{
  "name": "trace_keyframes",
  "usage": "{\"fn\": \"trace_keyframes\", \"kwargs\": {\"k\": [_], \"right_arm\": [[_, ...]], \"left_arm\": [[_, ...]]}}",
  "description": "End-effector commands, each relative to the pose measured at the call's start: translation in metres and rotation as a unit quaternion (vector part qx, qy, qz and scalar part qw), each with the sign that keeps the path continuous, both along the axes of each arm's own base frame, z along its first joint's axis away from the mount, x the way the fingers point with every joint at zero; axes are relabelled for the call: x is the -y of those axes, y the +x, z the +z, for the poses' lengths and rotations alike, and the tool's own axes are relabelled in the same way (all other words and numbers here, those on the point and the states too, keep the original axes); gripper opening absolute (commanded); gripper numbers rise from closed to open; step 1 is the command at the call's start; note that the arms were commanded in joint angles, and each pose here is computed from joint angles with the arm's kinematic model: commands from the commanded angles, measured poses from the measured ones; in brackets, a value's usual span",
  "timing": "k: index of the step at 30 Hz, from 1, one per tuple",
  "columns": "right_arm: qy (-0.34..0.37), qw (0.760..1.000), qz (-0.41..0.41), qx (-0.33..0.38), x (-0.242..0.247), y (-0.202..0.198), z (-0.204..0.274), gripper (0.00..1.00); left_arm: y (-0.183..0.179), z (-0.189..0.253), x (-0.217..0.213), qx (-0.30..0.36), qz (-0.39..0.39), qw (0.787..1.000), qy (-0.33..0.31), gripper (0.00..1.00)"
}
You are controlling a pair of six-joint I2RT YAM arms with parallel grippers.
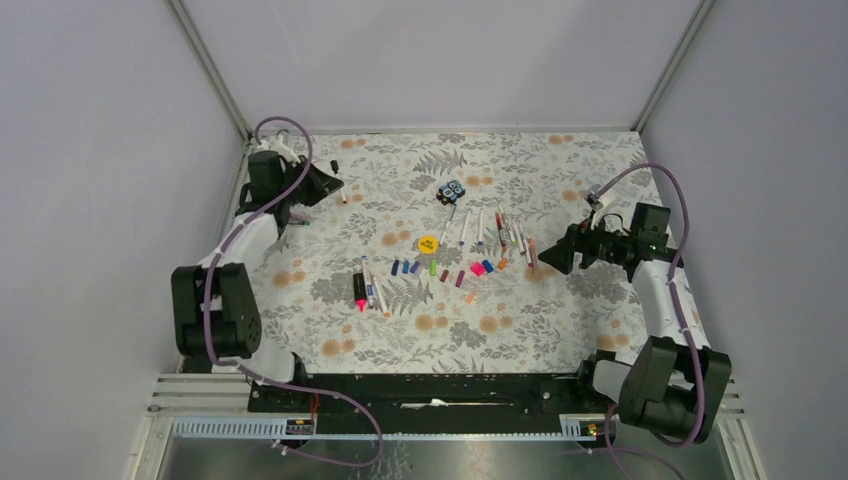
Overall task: Open the pen caps
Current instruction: Pick up the pen from the center of the board, then open the pen cap from the pen.
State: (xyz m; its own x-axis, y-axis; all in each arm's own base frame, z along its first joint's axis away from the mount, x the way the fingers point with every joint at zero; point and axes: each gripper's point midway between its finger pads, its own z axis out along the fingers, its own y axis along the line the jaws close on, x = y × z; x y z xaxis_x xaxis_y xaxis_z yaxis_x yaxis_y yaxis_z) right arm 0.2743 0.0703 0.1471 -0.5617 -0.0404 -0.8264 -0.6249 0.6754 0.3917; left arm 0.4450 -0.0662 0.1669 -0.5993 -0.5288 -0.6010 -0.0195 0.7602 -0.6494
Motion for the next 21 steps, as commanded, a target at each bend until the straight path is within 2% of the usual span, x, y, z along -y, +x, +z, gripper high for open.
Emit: {"fn": "trace_keyframes", "kwargs": {"k": [1,5,10,14,17,21], "right_arm": [[0.041,0.997,0.05,0.047,-0.016,-0.01,0.022,0.86],[0.082,0.991,0.085,0.056,-0.029,-0.022,0.039,0.9],[0.105,0.985,0.13,0.04,-0.049,-0.038,0.06,0.91],[0.123,0.978,0.169,0.012,-0.071,-0.049,0.079,0.91],[0.165,0.967,0.19,-0.026,-0.089,-0.054,0.096,0.9],[0.21,0.955,0.207,-0.04,-0.104,-0.055,0.118,0.89]], "left_arm": [[-0.032,0.067,0.058,0.136,-0.107,0.976,-0.131,0.0],[-0.079,0.093,0.105,0.193,-0.17,0.947,-0.19,0.0],[-0.127,0.122,0.161,0.25,-0.22,0.916,-0.224,0.02],[-0.153,0.143,0.196,0.286,-0.238,0.896,-0.243,0.04],[-0.166,0.155,0.218,0.301,-0.245,0.883,-0.263,0.04],[-0.181,0.166,0.243,0.32,-0.252,0.871,-0.273,0.04]]}}
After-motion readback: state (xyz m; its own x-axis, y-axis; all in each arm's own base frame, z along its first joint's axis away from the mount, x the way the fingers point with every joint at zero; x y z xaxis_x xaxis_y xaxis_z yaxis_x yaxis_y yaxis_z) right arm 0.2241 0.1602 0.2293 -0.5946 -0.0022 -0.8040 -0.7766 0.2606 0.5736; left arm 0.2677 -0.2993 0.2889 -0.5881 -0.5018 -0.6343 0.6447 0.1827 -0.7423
